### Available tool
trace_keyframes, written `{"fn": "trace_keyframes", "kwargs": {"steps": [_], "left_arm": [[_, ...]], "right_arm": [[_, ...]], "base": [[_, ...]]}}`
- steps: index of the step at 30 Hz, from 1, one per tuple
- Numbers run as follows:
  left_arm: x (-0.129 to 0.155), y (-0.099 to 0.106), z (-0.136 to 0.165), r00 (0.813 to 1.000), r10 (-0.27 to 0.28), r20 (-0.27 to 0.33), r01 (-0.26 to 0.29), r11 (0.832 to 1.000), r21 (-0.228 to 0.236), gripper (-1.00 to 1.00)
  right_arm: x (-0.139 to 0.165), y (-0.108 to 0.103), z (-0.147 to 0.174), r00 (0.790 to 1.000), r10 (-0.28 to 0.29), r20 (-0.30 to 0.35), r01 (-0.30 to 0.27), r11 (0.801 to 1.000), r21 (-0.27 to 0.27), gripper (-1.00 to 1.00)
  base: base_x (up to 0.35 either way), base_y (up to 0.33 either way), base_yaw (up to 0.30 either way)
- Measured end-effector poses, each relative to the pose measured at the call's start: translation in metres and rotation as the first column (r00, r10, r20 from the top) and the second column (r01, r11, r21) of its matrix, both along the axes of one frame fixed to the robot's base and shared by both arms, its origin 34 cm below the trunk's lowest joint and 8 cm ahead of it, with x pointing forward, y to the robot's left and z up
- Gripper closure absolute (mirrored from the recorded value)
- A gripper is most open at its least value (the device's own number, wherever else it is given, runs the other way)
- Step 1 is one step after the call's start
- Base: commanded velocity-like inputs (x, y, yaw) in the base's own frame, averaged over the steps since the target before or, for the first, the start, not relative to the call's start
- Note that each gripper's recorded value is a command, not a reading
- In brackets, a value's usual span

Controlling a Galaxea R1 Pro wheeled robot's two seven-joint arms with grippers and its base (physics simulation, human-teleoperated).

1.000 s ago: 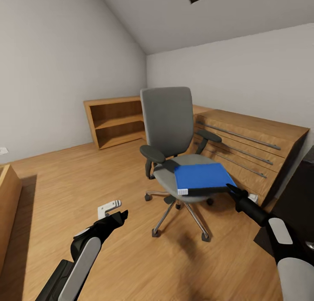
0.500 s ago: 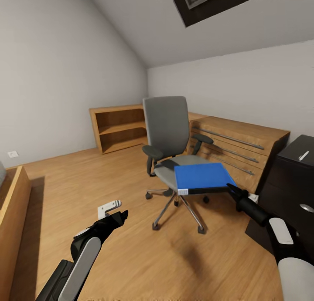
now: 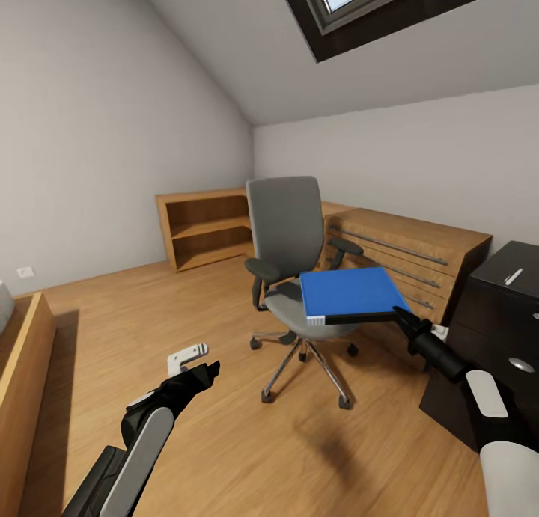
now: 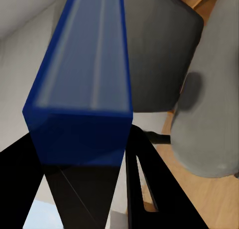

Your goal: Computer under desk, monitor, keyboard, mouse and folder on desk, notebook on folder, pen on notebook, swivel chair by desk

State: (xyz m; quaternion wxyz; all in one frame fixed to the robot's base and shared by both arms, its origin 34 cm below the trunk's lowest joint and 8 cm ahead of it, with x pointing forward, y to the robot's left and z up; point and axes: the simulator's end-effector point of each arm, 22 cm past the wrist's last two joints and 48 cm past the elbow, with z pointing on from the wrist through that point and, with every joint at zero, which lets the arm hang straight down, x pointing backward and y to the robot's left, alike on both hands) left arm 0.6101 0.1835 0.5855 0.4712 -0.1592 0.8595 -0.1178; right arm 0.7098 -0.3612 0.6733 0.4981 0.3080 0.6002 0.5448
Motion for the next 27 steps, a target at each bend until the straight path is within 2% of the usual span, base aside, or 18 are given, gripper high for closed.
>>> {"fn": "trace_keyframes", "kwargs": {"steps": [9,11,14,27], "left_arm": [[0.005,-0.001,0.02,1.0,-0.002,-0.001,0.002,1.0,0.001,-1.0],[0.006,-0.001,0.024,1.0,-0.002,-0.002,0.002,1.0,0.001,-1.0],[0.008,0.0,0.031,1.0,-0.001,-0.002,0.001,1.0,0.0,-1.0],[0.015,0.0,0.059,1.0,-0.001,-0.003,0.001,1.0,-0.001,-1.0]], "right_arm": [[0.005,0.002,0.022,1.0,0.002,0.007,-0.002,1.0,0.009,1.0],[0.005,0.004,0.025,1.0,0.017,0.001,-0.017,1.0,0.015,1.0],[0.006,0.005,0.034,1.0,0.023,0.011,-0.023,0.999,0.024,1.0],[0.012,0.003,0.064,1.0,0.023,0.013,-0.023,1.0,0.016,1.0]], "base": [[0.0,0.0,0.0],[0.0,0.0,0.0],[-0.271,0.0,0.0],[-0.019,0.0,0.0]]}}
